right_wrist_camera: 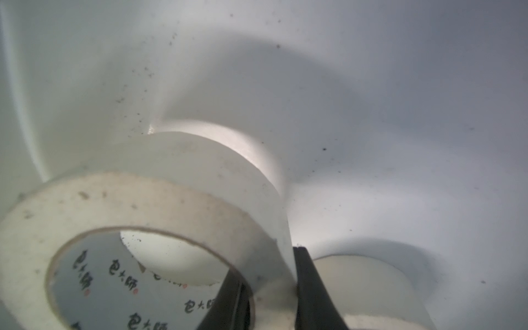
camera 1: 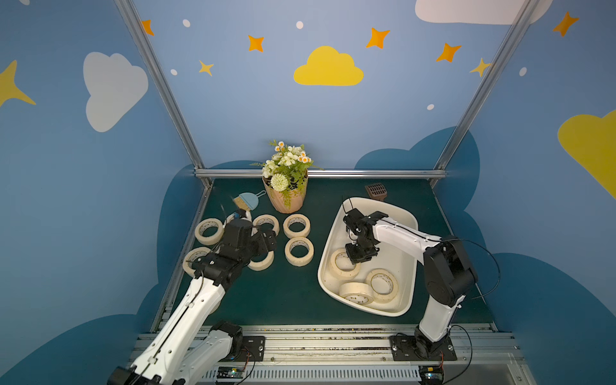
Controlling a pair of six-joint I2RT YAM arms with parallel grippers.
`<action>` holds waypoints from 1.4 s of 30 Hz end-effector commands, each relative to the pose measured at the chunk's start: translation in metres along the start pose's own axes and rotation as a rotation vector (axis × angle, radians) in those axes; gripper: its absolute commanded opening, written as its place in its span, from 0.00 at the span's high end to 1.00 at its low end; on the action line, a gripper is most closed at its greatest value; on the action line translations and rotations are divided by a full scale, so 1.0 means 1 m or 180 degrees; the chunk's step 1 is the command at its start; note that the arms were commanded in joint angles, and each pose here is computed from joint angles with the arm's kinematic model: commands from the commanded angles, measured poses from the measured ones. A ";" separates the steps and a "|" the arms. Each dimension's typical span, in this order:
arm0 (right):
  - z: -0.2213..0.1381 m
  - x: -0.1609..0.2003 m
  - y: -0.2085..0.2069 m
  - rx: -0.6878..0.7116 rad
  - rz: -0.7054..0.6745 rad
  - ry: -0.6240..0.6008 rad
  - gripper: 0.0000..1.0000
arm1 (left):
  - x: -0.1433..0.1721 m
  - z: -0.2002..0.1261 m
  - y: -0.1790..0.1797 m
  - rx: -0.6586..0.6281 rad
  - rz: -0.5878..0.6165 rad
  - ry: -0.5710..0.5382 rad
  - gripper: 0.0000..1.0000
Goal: Take out the art tape in the storage box
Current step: Pick up the art tape from the storage box.
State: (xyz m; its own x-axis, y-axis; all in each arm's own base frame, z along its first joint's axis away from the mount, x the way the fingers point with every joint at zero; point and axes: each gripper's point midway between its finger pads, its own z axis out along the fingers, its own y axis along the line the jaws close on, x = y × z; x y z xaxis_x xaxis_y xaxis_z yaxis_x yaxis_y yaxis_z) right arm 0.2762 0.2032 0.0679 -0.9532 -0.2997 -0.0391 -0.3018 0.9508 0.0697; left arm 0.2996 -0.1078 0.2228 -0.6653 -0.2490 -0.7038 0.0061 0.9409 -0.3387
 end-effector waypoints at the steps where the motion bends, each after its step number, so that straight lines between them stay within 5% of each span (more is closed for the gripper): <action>1: -0.039 -0.005 -0.019 0.0212 0.0004 -0.0192 0.93 | -0.003 0.014 -0.046 0.0247 0.0651 0.0130 0.03; 6: -0.066 -0.016 -0.019 0.0088 0.0028 -0.0364 1.00 | 0.018 0.038 -0.134 0.1022 0.1176 0.0532 0.04; 11: -0.081 -0.023 -0.014 0.0031 0.0017 -0.0470 1.00 | 0.040 0.059 -0.182 0.1242 0.1538 0.0792 0.04; 27: -0.097 -0.020 -0.005 -0.0072 -0.0023 -0.0610 1.00 | 0.077 0.126 -0.208 0.1130 0.1610 0.1228 0.09; 30: -0.099 -0.018 -0.005 -0.0073 -0.0014 -0.0642 1.00 | 0.084 0.134 -0.210 0.1123 0.1546 0.1329 0.24; 35: -0.100 -0.016 -0.006 -0.0104 0.0016 -0.0668 1.00 | 0.085 0.138 -0.212 0.1098 0.1510 0.1367 0.78; 38: -0.101 -0.016 -0.005 -0.0139 0.0038 -0.0691 1.00 | 0.084 0.140 -0.210 0.1063 0.1497 0.1345 0.96; 42: -0.117 -0.009 -0.007 -0.0160 0.0067 -0.0765 0.50 | 0.081 0.140 -0.205 0.0969 0.1456 0.1315 0.96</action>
State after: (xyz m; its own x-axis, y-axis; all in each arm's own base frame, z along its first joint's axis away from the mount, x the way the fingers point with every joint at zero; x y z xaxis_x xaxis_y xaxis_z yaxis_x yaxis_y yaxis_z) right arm 0.2980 0.1980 0.1605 -0.9391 -0.2413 -0.2445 -0.2716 0.9574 0.0982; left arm 0.3413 -0.3575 0.1377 -0.7802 0.3458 -0.5212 0.5322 0.8049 -0.2625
